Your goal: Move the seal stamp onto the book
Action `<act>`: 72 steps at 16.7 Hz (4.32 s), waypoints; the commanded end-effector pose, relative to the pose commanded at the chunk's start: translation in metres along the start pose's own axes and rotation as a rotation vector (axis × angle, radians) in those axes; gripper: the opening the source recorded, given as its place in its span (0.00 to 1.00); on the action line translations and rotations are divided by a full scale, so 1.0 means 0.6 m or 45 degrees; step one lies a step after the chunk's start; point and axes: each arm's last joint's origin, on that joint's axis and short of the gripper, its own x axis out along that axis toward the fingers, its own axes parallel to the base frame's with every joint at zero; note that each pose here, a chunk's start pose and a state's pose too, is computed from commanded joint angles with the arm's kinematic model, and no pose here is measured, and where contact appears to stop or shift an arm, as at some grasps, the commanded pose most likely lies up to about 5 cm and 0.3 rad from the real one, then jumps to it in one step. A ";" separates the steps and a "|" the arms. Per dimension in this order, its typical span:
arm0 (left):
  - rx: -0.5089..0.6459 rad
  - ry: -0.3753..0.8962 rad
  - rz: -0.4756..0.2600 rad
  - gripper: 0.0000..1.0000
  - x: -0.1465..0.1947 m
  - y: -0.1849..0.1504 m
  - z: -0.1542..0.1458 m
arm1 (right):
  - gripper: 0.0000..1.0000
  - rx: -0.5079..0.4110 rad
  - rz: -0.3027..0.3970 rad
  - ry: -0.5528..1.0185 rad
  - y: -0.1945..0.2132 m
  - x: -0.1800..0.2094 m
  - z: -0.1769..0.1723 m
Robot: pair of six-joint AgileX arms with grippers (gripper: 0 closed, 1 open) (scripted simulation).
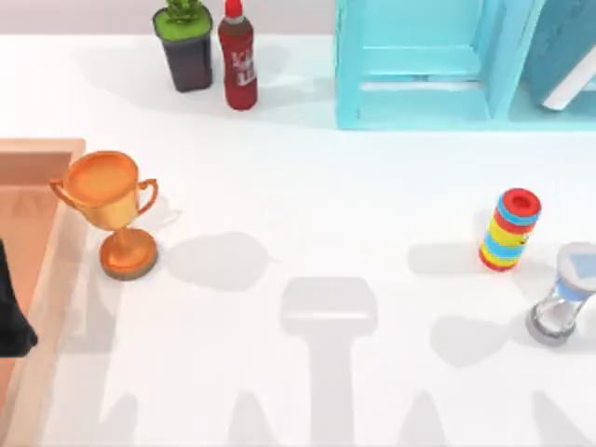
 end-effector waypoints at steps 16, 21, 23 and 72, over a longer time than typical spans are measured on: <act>0.000 0.000 0.000 1.00 0.000 0.000 0.000 | 1.00 0.226 0.033 0.013 -0.012 0.180 0.117; 0.000 0.000 0.000 1.00 0.000 0.000 0.000 | 1.00 0.351 0.044 0.085 -0.028 0.327 0.057; 0.000 0.000 0.000 1.00 0.000 0.000 0.000 | 1.00 0.396 0.045 0.113 -0.035 0.373 0.012; 0.000 0.000 0.000 1.00 0.000 0.000 0.000 | 0.00 0.500 0.048 0.159 -0.040 0.615 -0.133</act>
